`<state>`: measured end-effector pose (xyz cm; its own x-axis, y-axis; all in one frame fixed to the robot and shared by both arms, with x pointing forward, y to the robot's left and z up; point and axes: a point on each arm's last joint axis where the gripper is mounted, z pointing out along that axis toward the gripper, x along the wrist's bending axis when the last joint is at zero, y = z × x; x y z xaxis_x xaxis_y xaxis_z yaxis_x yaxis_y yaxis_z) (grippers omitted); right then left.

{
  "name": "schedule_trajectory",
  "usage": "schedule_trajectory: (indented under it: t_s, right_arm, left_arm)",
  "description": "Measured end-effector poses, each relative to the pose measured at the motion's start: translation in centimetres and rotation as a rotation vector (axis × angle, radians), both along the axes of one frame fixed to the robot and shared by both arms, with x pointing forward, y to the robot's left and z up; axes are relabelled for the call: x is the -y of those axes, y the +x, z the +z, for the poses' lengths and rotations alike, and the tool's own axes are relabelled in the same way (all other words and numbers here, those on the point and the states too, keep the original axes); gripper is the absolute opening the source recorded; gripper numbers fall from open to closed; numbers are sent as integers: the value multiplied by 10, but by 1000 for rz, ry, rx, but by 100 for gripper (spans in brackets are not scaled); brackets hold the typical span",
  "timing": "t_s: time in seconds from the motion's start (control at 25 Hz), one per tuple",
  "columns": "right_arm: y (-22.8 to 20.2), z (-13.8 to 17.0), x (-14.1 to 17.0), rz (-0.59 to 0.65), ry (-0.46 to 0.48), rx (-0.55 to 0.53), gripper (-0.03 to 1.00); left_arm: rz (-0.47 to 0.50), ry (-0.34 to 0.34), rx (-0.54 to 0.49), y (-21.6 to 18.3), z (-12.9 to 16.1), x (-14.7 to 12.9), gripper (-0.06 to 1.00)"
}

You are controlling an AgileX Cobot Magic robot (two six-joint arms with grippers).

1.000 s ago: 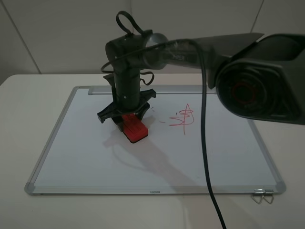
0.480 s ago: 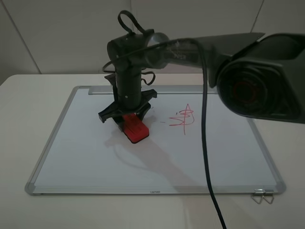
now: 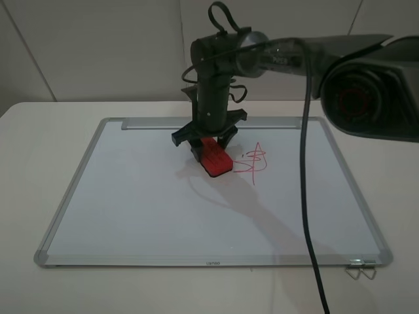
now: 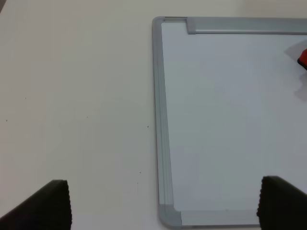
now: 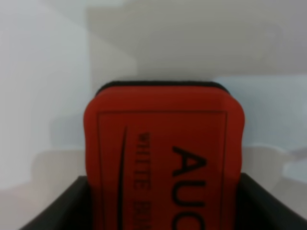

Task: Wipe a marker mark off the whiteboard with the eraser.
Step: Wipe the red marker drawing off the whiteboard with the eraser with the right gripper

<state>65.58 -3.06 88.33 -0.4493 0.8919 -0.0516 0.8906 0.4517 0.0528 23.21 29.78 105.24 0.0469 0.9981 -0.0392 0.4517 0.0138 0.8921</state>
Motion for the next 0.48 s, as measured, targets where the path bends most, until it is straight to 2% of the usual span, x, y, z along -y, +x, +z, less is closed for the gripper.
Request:
schedule_trajectory:
  t_s: [0.48]
  right_arm:
    - [16,0,19,-91,60,18,50]
  left_arm:
    - [0,0,0,0,0,0,77]
